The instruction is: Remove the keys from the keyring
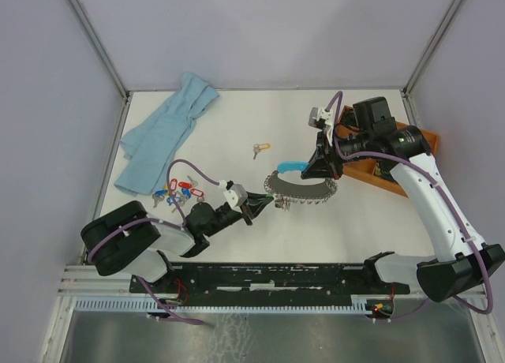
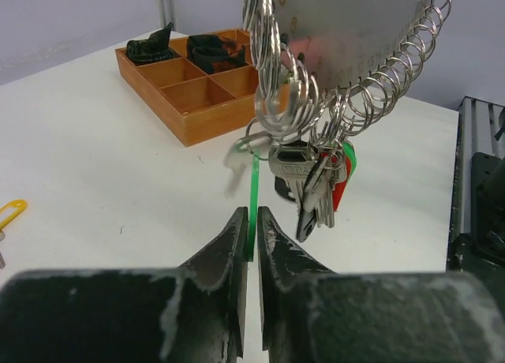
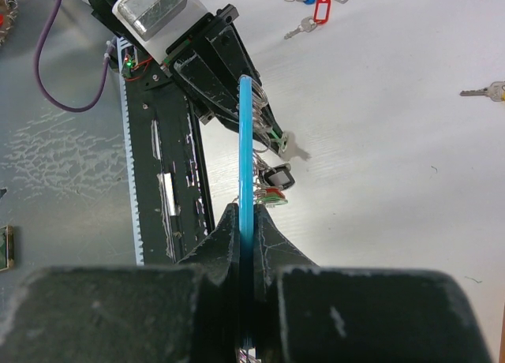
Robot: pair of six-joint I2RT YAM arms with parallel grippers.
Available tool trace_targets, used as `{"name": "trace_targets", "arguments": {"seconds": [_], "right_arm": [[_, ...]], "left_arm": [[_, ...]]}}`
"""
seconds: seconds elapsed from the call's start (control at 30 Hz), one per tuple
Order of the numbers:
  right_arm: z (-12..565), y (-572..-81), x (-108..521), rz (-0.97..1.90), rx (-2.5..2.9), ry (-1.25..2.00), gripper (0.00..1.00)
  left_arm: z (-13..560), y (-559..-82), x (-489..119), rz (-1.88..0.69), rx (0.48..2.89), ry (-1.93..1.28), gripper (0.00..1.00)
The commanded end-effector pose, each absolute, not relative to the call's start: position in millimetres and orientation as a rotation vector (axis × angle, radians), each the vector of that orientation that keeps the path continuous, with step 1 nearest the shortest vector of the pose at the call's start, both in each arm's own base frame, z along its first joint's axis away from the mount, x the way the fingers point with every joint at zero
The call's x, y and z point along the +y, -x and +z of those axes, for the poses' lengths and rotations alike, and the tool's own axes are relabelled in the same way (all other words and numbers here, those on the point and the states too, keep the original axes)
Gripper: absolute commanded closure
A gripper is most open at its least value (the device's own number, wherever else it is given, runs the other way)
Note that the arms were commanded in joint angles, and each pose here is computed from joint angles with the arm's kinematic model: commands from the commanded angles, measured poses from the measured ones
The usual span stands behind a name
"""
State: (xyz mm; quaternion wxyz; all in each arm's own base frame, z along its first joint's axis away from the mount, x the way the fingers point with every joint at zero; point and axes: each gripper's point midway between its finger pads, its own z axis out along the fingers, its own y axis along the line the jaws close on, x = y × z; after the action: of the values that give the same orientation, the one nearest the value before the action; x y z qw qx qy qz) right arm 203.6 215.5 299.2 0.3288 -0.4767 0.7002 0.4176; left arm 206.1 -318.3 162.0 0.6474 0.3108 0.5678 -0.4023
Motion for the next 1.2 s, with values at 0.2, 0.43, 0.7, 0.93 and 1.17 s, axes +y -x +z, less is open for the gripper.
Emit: {"name": "trace_targets", "arguments": {"seconds": [0.2,0.43,0.7,0.93,1.17], "right_arm": [[308.0,-198.5,222.3,1.141,1.762,1.275,1.0],[307.1,-197.9,223.7,1.147,1.763,1.279,0.99],[306.4,-197.7,224.3,1.15,1.763,1.283,0.99],[306.6,-196.8,224.6,1.151,1.76,1.287,0.99],[306.7,-196.4,224.5,1.153,1.758,1.289,0.99]], "left_arm": [[176.5,-202.3,-311.7,-0.881,1.214,-0.749,0.97],[174.1,-208.8,-313.3,-0.872,1.241,-0.726,0.82],[174.2,-215.2,-319.0,-0.88,1.259,-0.702,0.7],[176.9,-210.8,-327.3,-0.935,1.236,-0.713,0.59],[180.6,-209.7,-329.8,-0.955,1.211,-0.706,0.52]]}}
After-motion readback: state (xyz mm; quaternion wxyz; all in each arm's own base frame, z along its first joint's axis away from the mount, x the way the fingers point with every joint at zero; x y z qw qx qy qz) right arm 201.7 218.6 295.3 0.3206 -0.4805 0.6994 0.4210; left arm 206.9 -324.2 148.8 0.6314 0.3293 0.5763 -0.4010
